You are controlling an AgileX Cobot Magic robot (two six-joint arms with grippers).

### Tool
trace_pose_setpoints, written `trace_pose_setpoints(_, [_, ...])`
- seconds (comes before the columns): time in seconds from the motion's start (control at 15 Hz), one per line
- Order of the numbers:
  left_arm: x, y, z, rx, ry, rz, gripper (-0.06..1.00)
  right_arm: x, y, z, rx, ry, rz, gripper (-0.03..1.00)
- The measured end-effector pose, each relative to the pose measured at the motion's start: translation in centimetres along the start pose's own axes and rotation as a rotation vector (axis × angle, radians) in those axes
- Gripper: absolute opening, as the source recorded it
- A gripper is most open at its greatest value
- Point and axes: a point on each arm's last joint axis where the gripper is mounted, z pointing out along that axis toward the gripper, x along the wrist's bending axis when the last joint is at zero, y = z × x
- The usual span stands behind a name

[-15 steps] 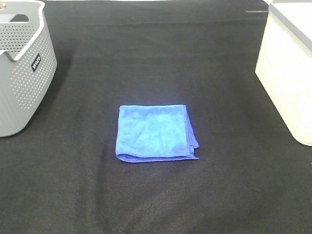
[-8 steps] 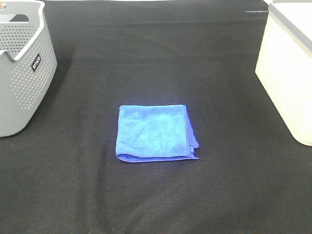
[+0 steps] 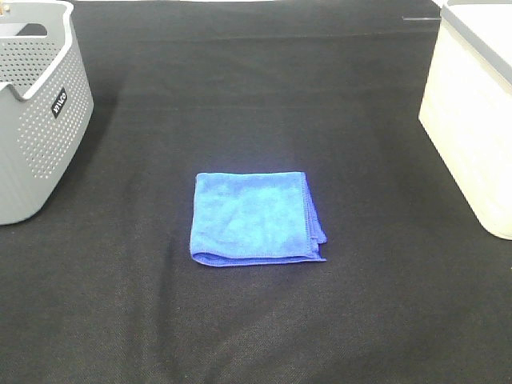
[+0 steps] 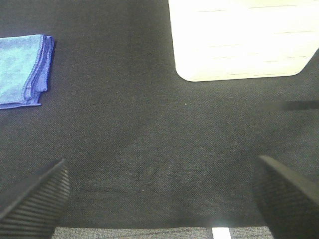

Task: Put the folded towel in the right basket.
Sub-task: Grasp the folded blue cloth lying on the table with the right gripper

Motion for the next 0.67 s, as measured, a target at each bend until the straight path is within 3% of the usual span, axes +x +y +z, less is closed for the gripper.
trace_pose_setpoints(0.67, [0.0,0.0,0.0,0.0,0.0,0.0,0.99,0.0,0.0,0.0,0.0,0.0,0.0,0.97])
